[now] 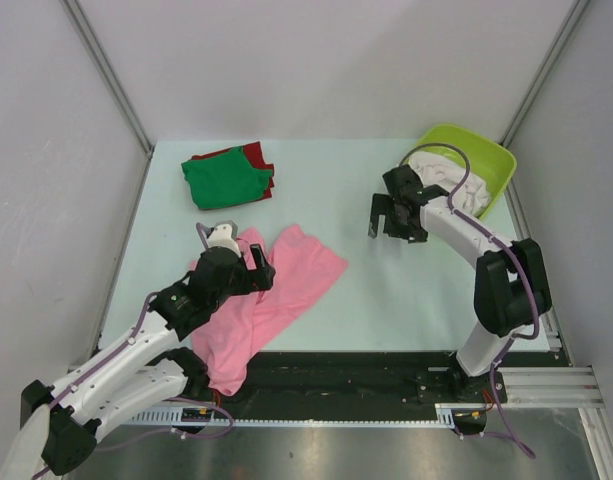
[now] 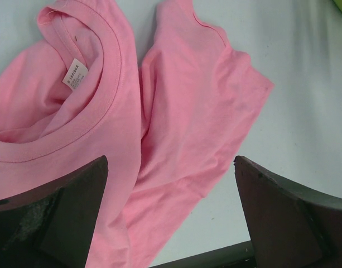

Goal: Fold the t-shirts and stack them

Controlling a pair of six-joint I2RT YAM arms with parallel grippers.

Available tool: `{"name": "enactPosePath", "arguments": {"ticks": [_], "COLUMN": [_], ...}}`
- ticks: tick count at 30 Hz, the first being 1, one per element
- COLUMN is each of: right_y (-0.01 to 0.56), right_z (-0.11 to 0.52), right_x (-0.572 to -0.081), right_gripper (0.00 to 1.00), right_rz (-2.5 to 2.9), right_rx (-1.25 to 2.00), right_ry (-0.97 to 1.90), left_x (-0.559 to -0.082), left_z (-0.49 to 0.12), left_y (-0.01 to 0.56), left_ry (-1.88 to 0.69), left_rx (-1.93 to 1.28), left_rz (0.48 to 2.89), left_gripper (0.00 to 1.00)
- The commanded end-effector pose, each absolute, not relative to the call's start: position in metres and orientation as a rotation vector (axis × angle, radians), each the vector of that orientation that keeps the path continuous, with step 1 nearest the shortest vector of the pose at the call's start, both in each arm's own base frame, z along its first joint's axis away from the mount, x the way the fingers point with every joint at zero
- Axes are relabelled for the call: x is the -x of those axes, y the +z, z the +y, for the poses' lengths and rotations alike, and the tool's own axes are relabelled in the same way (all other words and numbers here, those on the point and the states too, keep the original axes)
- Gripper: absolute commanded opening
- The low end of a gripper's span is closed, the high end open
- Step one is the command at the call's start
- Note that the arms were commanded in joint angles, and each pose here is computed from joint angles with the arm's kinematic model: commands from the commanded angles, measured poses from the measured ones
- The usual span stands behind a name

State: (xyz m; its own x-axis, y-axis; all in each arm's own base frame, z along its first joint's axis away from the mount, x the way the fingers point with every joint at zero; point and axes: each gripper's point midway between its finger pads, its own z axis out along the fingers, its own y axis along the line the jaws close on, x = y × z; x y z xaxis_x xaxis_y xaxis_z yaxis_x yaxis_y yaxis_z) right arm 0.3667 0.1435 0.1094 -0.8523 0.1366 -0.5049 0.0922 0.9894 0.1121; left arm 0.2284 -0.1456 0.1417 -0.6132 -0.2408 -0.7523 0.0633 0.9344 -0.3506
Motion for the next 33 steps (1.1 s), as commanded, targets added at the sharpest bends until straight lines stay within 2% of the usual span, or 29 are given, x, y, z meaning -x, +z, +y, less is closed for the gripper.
{"name": "enactPosePath", "arguments": {"ticks": [1,18,25,33], "right_y": [0.099,0.03,0.024,0.045], "right_z": [0.121,-0.028,-0.093,-0.163], "right_x": [-0.374,-0.393,-0.407,-0.419], "right_gripper": [1.0,1.0,1.0,1.0], "right_rz": [2.586,2.6,2.528,2.363], "right_rx": [-0.247,-0.708,-0.924,-1.202], "right_ry": [0.052,-0.282,-0.4,-0.598], "left_x": [-0.232,-0.233,-0.232,-0.232], "left_z": [-0.145,-0.149,-0.15,-0.149], "left_y": [0.149,0.148,0.145,0.145], "left_ry": [-0.441,-0.459,-0.462,-0.458], "left_rx": [0.138,0.128,0.125,0.122], "left_rz": [2.161,2.159,2.164,2.168], "left_gripper": [1.0,1.0,1.0,1.0]}}
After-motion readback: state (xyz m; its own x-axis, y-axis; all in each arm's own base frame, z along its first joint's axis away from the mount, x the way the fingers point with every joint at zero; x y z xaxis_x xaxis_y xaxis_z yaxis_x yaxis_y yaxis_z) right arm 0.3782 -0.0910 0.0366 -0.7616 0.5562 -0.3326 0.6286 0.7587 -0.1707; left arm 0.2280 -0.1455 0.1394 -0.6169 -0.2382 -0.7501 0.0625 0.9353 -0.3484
